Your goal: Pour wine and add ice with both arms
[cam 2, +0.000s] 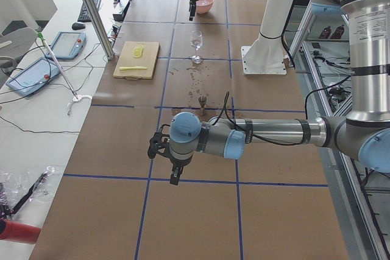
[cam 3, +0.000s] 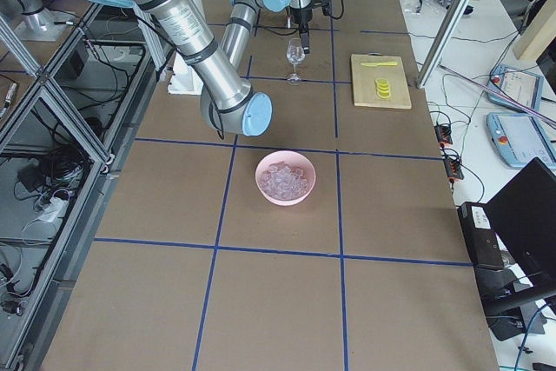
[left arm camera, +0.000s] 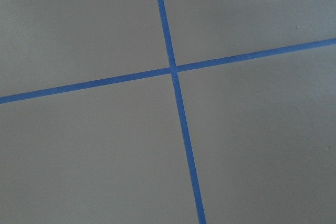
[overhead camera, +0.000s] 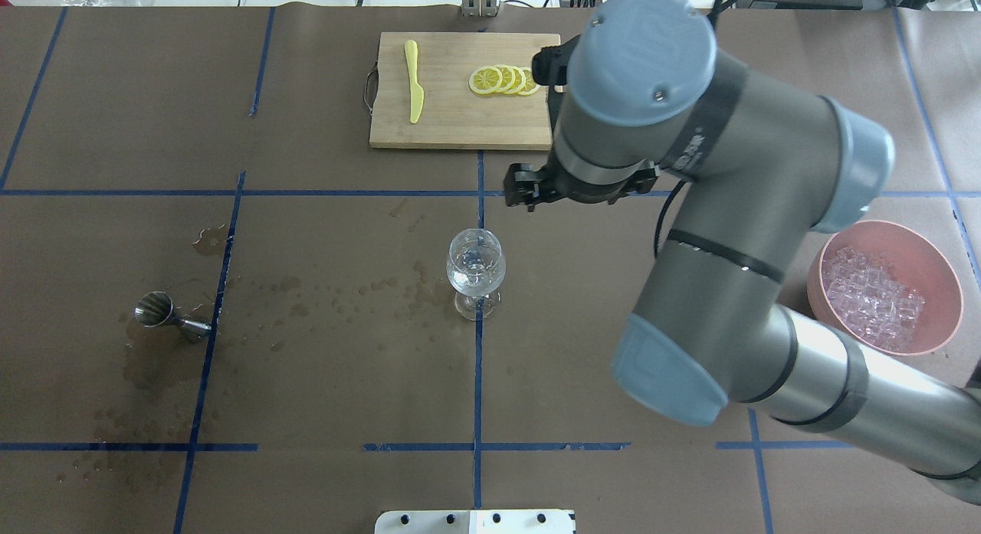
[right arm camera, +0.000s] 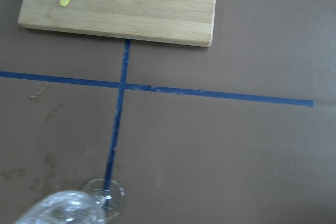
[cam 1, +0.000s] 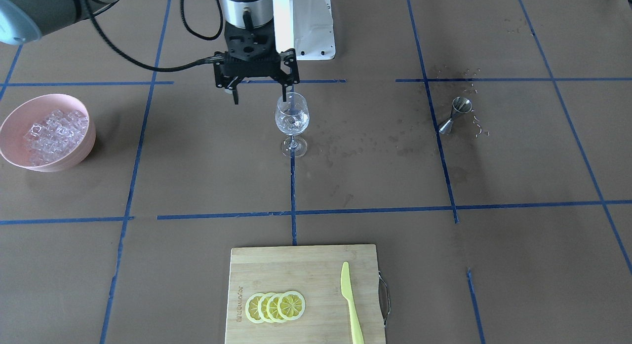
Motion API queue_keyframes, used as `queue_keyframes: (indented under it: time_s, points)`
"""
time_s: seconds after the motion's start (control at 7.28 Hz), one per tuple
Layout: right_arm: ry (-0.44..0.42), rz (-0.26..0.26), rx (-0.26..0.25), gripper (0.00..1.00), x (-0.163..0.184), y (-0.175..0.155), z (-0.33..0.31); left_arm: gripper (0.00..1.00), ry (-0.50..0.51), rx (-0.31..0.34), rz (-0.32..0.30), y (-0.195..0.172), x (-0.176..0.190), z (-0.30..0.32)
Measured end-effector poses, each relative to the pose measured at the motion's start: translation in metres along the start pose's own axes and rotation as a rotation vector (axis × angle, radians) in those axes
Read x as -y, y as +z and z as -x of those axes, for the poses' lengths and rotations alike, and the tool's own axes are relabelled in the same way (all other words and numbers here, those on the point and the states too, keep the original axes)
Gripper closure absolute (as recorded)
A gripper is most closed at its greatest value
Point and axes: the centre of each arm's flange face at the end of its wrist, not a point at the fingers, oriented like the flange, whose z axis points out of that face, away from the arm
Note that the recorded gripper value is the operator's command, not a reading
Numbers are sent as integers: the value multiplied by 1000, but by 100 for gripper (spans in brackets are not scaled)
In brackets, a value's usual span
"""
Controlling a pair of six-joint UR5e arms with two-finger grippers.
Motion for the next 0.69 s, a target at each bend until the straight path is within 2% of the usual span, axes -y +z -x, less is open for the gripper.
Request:
queue_keyframes:
  time_s: [0.27, 0.41, 0.55, 0.69]
  points:
    - [-146, 54, -39, 0, 9, 10, -116, 0, -1, -1, -2, -1, -4, 0]
    - [-183, 76, -65, 0, 7, 20, -178, 0, 0, 0, -4, -3, -5, 0]
    - [-168, 89, -96, 0, -1, 35, -241, 0, 0, 2, -5, -3, -5, 0]
    - [-107, 99, -144, 0, -14, 49, -316, 0, 1, 3, -6, -4, -5, -1]
